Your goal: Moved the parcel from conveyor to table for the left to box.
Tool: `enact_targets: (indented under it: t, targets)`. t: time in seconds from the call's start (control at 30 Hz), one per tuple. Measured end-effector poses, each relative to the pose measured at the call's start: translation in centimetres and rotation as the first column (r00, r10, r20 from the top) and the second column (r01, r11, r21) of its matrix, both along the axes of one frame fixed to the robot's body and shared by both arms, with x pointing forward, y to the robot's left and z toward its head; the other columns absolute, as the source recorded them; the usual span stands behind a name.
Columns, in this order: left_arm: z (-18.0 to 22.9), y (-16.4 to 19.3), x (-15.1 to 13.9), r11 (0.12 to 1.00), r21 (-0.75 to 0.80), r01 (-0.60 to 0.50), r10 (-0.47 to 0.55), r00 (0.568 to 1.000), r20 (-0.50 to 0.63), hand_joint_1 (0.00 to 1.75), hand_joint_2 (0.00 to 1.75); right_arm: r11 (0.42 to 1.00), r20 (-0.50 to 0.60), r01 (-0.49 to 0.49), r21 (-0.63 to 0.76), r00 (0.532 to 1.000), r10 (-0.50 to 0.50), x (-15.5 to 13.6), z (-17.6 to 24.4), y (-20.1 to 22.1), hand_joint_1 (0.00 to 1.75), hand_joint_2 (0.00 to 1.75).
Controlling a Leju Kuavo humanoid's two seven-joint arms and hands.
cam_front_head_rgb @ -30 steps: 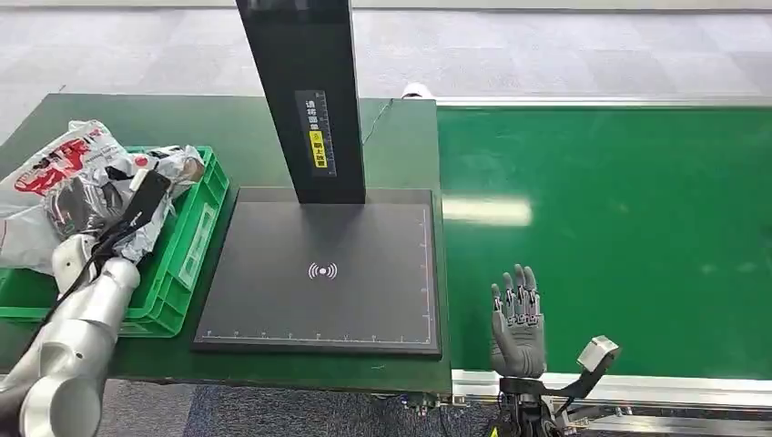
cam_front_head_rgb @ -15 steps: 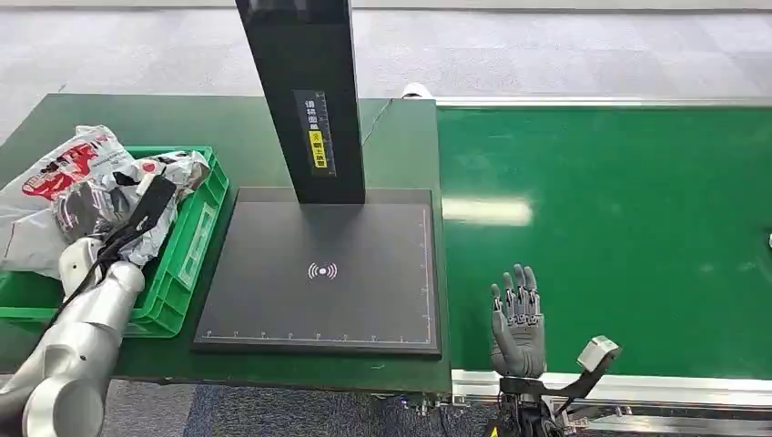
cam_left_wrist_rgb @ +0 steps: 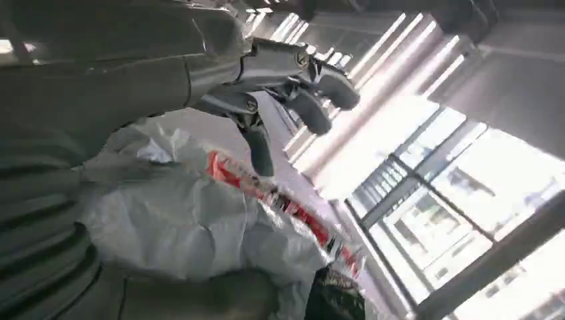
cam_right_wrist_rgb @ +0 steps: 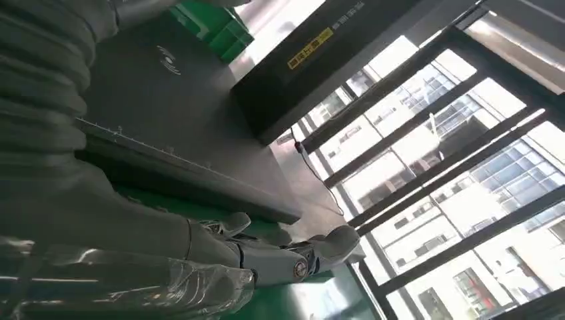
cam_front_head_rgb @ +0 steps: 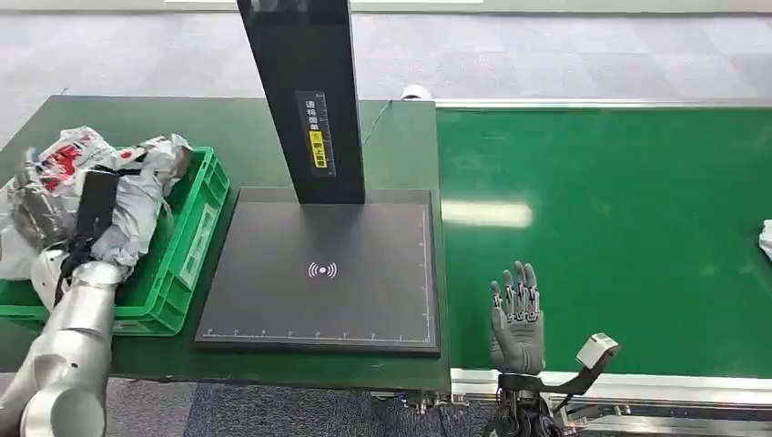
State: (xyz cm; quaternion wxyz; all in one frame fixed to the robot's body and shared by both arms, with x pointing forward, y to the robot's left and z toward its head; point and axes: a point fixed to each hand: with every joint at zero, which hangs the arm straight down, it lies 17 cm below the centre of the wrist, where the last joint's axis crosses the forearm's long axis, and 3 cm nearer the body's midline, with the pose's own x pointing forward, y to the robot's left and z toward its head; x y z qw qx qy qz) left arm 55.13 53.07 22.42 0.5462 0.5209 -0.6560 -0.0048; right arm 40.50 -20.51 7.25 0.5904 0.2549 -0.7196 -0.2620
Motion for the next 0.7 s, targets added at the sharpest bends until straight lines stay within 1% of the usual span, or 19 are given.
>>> enact_targets:
  t: [0.13,0.3,0.37,0.47,0.63,0.67,0.7]
  targets:
    - [3.0,1.1,-1.1,1.0,-0.004,-0.028,0.028,0.994,0.105,0.0,1.75,1.0,-0.005,-0.002,-0.001,1.0,0.002,0.0,-0.2,0.1,0.0,1.75]
    - [5.2,1.0,-2.8,1.0,-0.001,-0.011,0.011,0.97,0.244,0.0,1.75,1.0,-0.012,0.002,-0.003,1.0,-0.002,0.0,-0.4,0.1,0.0,1.75]
    - [6.2,-0.3,-3.9,1.0,-0.008,0.017,-0.013,0.944,0.331,0.0,1.75,1.0,-0.02,0.013,-0.004,1.0,-0.014,0.0,-0.6,-0.1,0.0,1.75]
    - [7.4,-3.1,-5.3,0.998,0.008,0.057,-0.055,0.911,0.409,0.0,1.75,1.0,-0.024,0.017,-0.003,1.0,-0.017,-0.1,-0.7,-0.2,0.0,1.75]
    - [7.8,-3.5,-5.5,0.998,0.016,0.061,-0.062,0.907,0.417,0.0,1.75,1.0,-0.025,0.017,-0.003,1.0,-0.017,-0.1,-0.7,-0.2,0.0,1.75]
    - [8.6,-6.7,-6.1,0.993,0.053,0.109,-0.121,0.895,0.428,0.0,1.75,1.0,-0.034,0.017,-0.002,0.999,-0.018,-0.4,-1.1,-0.2,0.0,1.75]
    - [8.7,-7.6,-6.9,0.989,0.03,0.144,-0.142,0.873,0.467,0.0,1.75,1.0,-0.036,0.021,0.001,0.999,-0.021,-0.5,-1.2,-0.2,0.0,1.75]
